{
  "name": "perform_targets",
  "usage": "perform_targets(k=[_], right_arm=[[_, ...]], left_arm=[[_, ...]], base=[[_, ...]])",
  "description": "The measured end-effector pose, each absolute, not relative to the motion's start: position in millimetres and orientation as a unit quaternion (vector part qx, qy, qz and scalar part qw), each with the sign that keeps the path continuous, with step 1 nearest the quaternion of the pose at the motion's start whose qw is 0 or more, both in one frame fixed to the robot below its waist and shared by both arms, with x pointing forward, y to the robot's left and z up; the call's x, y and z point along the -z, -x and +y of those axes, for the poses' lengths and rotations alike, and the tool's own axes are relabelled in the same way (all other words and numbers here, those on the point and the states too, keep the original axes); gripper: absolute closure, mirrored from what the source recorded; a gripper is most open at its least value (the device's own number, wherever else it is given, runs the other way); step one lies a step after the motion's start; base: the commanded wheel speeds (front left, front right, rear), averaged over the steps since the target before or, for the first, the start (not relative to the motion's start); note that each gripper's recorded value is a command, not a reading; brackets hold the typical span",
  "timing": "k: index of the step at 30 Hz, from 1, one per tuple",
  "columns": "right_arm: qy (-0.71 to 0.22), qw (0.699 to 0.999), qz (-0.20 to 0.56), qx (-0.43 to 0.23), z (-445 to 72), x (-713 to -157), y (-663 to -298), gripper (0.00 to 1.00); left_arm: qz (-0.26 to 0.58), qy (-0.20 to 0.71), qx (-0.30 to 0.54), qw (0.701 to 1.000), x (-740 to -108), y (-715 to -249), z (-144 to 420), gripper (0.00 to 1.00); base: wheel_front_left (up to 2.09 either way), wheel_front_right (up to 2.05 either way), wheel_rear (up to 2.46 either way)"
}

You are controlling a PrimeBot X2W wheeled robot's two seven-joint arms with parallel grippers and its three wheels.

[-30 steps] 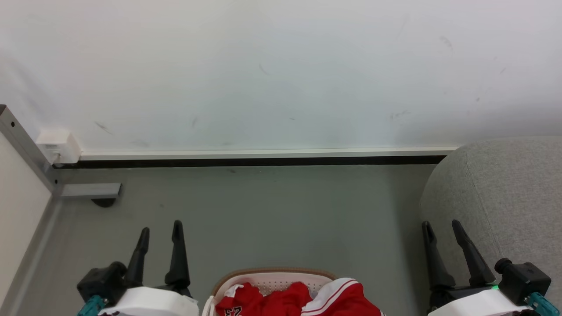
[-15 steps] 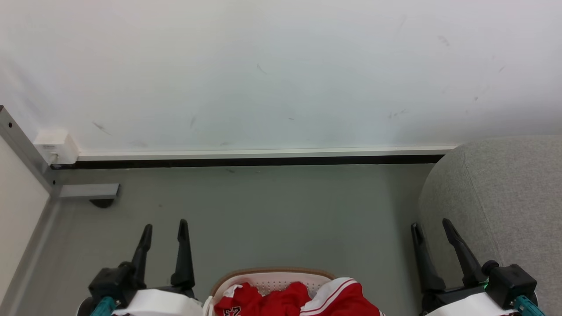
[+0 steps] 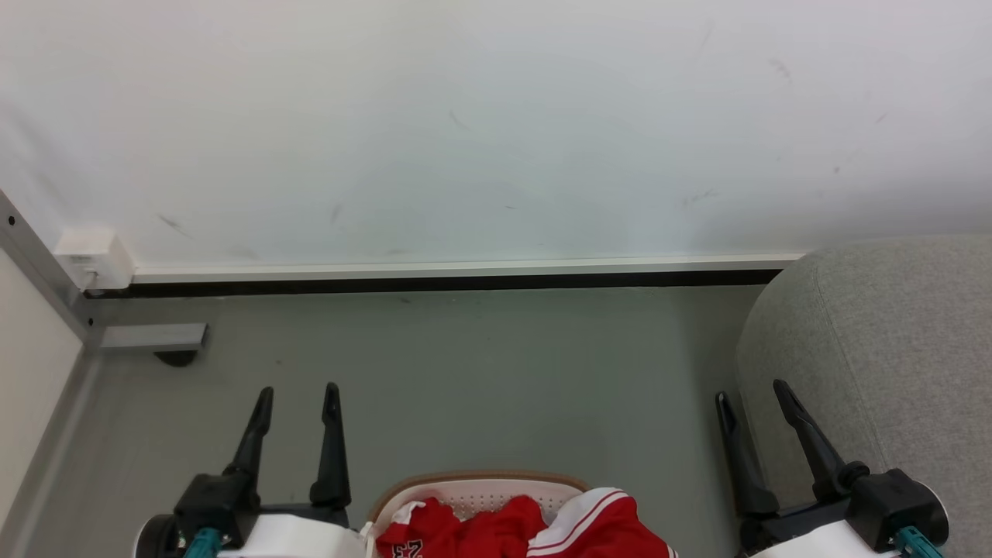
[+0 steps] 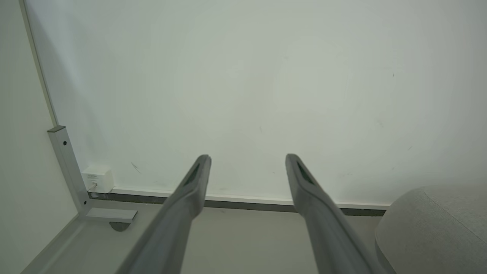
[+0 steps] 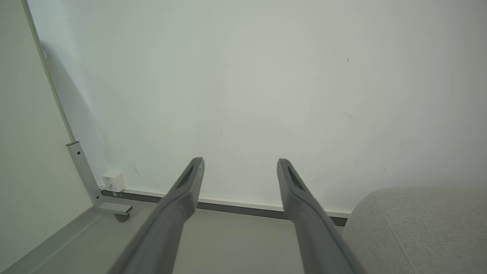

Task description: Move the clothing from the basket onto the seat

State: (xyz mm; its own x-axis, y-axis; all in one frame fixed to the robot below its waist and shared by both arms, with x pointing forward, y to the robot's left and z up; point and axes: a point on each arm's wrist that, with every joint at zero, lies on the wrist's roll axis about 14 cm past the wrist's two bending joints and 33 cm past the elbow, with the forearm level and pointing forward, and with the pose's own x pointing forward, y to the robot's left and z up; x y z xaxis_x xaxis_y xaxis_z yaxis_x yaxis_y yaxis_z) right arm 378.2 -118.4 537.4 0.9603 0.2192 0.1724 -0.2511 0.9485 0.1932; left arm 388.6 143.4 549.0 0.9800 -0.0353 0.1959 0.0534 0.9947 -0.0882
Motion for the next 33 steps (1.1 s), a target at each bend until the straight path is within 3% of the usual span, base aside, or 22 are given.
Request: perform_targets(k=[33], right_arm=[[-0.112, 0.985, -0.086, -0.104, -129, -542, -379, 0.0]], left_arm=[[-0.102, 0.027, 0.037, 0.994, -548, -393, 132, 0.0]], base=[[0.0, 0.0, 0.0]])
